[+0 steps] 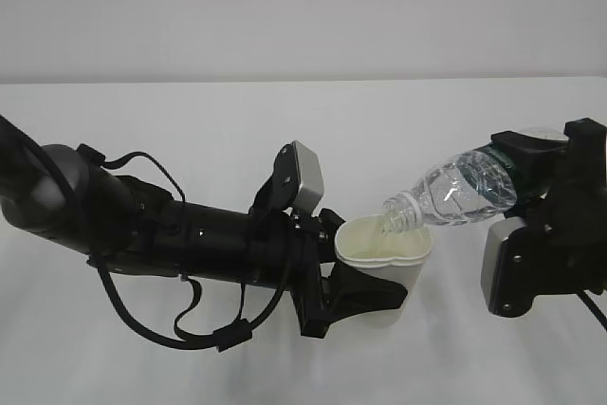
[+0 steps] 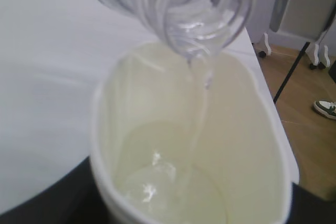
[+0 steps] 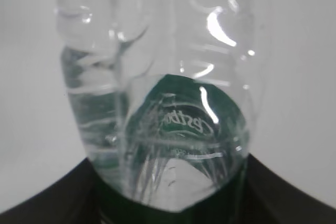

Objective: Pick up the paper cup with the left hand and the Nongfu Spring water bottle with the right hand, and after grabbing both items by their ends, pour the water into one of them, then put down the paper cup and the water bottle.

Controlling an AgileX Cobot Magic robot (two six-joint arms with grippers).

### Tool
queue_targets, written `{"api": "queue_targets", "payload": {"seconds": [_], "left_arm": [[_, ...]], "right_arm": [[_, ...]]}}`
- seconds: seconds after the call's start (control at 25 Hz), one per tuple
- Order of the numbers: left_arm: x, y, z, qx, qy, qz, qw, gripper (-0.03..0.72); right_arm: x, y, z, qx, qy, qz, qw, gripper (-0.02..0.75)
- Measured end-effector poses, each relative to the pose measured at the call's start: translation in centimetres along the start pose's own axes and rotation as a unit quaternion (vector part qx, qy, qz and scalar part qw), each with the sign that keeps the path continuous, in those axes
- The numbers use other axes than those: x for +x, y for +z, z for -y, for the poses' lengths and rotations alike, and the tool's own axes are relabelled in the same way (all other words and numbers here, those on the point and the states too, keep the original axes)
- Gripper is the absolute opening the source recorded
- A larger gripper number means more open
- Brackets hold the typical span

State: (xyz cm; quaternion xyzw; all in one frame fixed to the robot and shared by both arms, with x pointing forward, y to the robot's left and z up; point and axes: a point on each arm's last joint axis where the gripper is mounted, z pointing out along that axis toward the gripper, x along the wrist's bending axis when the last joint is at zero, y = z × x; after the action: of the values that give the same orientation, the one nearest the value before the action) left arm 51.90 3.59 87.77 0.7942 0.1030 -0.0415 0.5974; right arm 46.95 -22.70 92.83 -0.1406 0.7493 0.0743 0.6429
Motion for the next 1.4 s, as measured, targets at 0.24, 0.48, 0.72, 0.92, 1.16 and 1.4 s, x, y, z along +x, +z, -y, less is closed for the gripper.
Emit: {"api": "queue_targets", "payload": {"seconds": [0.24, 0.48, 0.72, 0.92, 1.16, 1.4], "left_arm": [[0.00, 0.00, 0.00, 0.000, 0.000, 0.000, 1.000, 0.439], [0.00, 0.00, 0.00, 0.000, 0.000, 0.000, 1.000, 0.438], [-0.01, 0.00, 0.01, 0.001, 0.001, 0.001, 1.000, 0.439], [-0.01, 0.00, 0.01, 0.001, 0.001, 0.001, 1.000, 0.438], [-0.01, 0.00, 0.01, 0.001, 0.001, 0.001, 1.000, 0.438], [0.00, 0.00, 0.03, 0.001, 0.001, 0.000, 1.000, 0.438]], "right_arm": [[0.00, 0.00, -0.04, -0.002, -0.002, 0.000, 1.000, 0.407], [0.00, 0.00, -0.04, -0.002, -0.002, 0.000, 1.000, 0.407], [0.00, 0.00, -0.04, -0.002, -0.004, 0.000, 1.000, 0.406], [0.00, 0.00, -0.06, -0.003, -0.013, 0.000, 1.000, 0.406], [0.00, 0.00, -0.06, -0.003, -0.015, 0.000, 1.000, 0.406], [0.00, 0.00, -0.06, -0.003, -0.015, 0.000, 1.000, 0.406]]}}
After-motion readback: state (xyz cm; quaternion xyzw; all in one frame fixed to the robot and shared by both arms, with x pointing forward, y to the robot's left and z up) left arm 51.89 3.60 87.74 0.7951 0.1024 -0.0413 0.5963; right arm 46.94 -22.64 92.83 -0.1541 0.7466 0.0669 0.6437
